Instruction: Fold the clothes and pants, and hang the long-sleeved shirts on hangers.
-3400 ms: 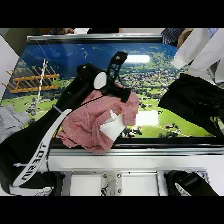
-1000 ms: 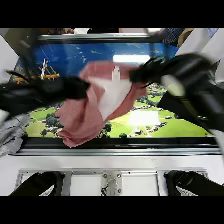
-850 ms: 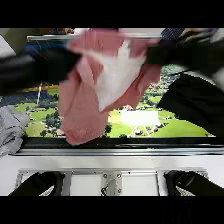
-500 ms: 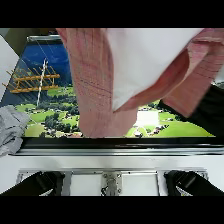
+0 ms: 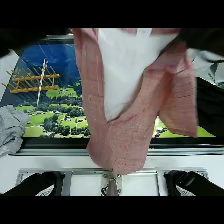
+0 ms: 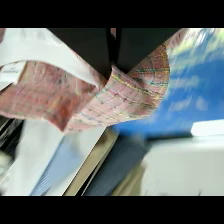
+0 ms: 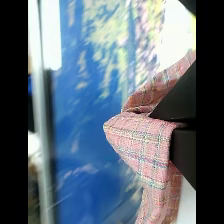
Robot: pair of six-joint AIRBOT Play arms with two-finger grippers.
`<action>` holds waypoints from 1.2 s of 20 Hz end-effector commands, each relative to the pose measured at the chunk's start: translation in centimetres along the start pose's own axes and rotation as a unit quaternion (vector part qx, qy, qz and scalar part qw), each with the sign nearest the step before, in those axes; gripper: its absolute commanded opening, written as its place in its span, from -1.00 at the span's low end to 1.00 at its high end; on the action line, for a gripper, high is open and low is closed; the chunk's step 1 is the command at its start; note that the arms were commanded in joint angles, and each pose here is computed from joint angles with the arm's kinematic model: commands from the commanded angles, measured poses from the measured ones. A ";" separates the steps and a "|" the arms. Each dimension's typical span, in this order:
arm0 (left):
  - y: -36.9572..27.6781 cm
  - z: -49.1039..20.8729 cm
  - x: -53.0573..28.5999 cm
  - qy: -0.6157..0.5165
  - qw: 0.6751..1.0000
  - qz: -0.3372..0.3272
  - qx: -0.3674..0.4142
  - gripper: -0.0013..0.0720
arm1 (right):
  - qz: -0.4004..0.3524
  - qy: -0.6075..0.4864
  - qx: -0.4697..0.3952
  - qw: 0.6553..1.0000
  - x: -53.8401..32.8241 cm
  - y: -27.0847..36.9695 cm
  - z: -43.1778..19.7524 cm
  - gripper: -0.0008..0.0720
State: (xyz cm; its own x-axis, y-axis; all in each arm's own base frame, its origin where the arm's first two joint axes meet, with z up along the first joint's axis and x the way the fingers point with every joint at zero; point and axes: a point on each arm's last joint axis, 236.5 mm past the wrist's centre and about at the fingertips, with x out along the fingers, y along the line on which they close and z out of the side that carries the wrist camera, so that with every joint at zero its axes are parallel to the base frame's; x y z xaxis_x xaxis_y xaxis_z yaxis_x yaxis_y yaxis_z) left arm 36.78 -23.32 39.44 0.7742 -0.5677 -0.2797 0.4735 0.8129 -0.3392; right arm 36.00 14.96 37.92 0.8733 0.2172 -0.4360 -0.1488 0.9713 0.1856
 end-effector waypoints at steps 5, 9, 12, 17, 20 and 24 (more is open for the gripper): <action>9.7 -22.7 4.2 0.317 0.942 0.105 -0.044 -0.92 | -0.086 0.273 -0.079 0.955 8.8 -5.2 -16.9 -0.94; 8.9 -34.7 -0.2 0.419 0.902 0.095 -0.035 -0.92 | -0.070 0.410 -0.005 0.909 6.5 -5.1 -29.0 -0.94; 7.8 -40.7 -2.1 0.461 0.884 0.076 -0.009 -0.92 | -0.066 0.476 0.028 0.876 5.2 -4.9 -34.6 -0.94; 6.9 -42.3 -1.2 0.473 0.878 0.065 0.007 -0.92 | -0.054 0.456 0.037 0.888 6.3 -4.3 -34.4 -0.94; 6.1 -40.7 0.2 0.472 0.879 0.059 0.017 0.00 | -0.054 0.456 0.037 0.888 6.3 -4.3 -34.4 -0.94; 6.4 -33.6 2.4 0.410 0.910 0.055 0.020 0.97 | -0.054 0.455 0.037 0.888 6.3 -4.3 -34.4 -0.94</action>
State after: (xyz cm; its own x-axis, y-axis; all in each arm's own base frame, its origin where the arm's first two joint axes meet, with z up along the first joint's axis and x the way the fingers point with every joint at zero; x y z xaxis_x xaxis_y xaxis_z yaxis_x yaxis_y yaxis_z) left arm 24.72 -23.96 3.18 0.1827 -0.3506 -0.9185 0.4376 0.8656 -0.2434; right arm 26.27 15.35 4.15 0.1386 0.1383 -0.9807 -0.0289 0.9903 0.1356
